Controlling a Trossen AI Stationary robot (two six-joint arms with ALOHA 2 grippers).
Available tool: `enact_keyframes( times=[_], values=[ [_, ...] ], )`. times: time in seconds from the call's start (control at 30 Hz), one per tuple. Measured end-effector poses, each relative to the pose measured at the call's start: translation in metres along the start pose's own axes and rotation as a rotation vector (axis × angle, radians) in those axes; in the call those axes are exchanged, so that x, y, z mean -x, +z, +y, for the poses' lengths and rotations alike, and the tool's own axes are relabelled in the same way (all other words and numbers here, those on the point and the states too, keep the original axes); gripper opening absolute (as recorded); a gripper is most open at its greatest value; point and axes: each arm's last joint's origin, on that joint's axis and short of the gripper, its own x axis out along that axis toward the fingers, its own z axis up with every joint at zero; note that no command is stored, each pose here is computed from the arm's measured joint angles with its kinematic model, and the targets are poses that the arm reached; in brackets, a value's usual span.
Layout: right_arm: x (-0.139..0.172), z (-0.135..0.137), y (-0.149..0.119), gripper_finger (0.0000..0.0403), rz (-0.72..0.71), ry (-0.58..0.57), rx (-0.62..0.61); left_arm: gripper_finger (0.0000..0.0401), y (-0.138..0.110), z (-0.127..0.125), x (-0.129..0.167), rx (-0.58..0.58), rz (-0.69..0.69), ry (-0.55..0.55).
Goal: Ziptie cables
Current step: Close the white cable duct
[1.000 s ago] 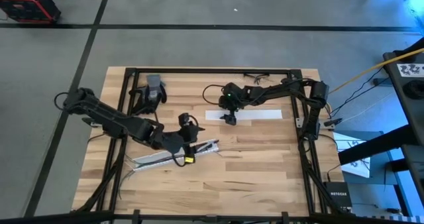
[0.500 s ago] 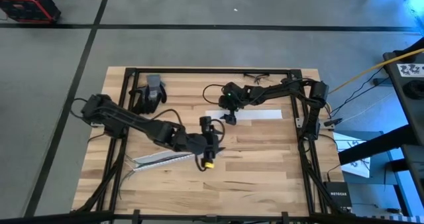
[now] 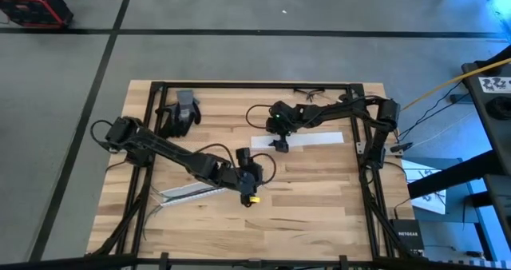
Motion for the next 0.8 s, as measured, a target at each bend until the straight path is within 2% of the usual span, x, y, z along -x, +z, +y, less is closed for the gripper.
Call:
enact_keyframes(
  times=[0.17,0.3,0.63,0.8],
  values=[
    [-0.001,0.017,0.003,0.0337,0.021,0.008,0.04,0.0237,-0.029,0.001,-0.006,0.067,0.034,-0.011],
    [-0.007,0.024,-0.005,0.0337,0.035,-0.02,0.059,0.0237,-0.048,-0.001,-0.014,0.068,0.051,-0.054],
    [-0.007,0.014,-0.013,0.0337,0.025,-0.065,0.067,0.0237,-0.074,0.0,-0.02,0.074,0.101,-0.041],
    [-0.019,0.014,-0.019,0.0334,0.047,-0.001,0.047,0.0237,-0.081,0.0,-0.023,0.122,0.082,-0.041]
  ],
)
